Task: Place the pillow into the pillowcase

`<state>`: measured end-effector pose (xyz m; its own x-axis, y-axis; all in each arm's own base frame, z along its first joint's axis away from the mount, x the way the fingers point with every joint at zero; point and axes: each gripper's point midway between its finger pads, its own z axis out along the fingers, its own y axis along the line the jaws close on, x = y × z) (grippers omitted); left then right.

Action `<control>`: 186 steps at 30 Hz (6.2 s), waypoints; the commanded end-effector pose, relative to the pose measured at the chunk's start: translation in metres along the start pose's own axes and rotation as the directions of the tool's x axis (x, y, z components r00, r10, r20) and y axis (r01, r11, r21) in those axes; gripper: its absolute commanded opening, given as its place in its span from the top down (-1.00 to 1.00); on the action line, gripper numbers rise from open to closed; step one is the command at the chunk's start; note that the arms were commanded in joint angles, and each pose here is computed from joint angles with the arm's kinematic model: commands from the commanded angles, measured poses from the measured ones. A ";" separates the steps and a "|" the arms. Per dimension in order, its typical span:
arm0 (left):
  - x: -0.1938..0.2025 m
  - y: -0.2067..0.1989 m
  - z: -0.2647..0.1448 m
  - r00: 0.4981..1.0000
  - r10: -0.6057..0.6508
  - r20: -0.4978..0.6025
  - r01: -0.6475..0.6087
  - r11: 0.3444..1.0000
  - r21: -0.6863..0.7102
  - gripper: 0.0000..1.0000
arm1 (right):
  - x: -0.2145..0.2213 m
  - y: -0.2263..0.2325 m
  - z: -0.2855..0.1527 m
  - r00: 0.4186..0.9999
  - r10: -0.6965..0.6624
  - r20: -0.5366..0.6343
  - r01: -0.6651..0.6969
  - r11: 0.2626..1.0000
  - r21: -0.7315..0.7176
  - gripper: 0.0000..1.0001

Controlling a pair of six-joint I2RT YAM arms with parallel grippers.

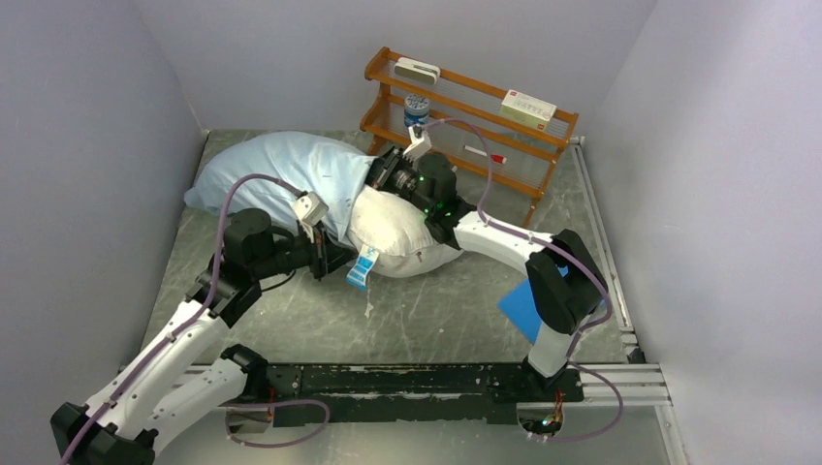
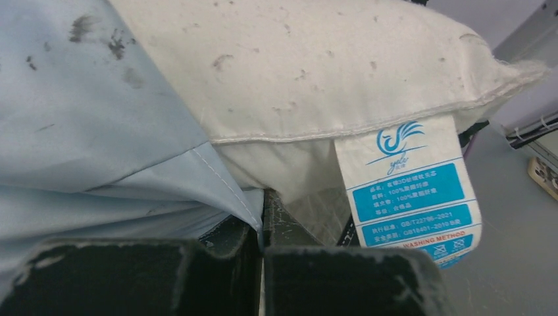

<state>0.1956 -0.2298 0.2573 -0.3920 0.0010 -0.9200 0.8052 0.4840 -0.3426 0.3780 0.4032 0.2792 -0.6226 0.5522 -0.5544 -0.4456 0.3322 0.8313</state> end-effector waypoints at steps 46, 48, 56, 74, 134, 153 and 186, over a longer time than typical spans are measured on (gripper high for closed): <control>-0.093 0.047 -0.055 0.990 0.108 -0.092 -0.139 0.854 -0.501 -0.37 | 0.074 -0.019 -0.188 0.905 -0.188 -0.382 0.296 0.923 0.246 -0.99; -0.086 0.052 -0.052 0.985 0.094 -0.146 -0.157 0.848 -0.507 -0.45 | 0.075 -0.022 -0.198 0.926 -0.131 -0.355 0.240 0.929 0.282 -0.99; -0.066 0.064 -0.038 0.962 0.035 -0.270 -0.173 0.844 -0.507 -0.43 | 0.069 -0.058 -0.231 0.974 0.100 -0.205 0.043 0.803 0.595 -0.99; 0.000 0.091 0.022 0.838 0.108 -0.535 -0.421 0.753 -0.506 -0.50 | 0.098 -0.085 -0.240 0.963 0.230 -0.139 -0.099 0.785 0.612 -0.99; -0.105 -0.151 0.132 0.986 0.164 0.018 -0.165 0.985 0.046 0.90 | 0.040 -0.015 -0.151 0.953 0.287 0.099 -0.282 0.957 -0.063 -0.24; -0.014 -0.013 0.075 0.911 0.144 -0.386 -0.350 0.766 -0.540 -0.20 | 0.077 -0.108 -0.242 0.993 0.105 0.046 -0.115 0.919 0.376 -0.99; 0.059 0.099 0.059 0.710 0.087 -0.699 -0.691 0.276 -0.668 0.90 | 0.113 -0.115 -0.253 0.989 0.131 -0.076 -0.101 0.944 0.316 -0.98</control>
<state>0.2664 -0.2236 0.1625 -0.5260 0.6482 -0.5506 0.1924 0.7213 0.6653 0.2010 0.2223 0.1059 -0.6982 0.5731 -0.4291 -0.0770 0.5358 0.8408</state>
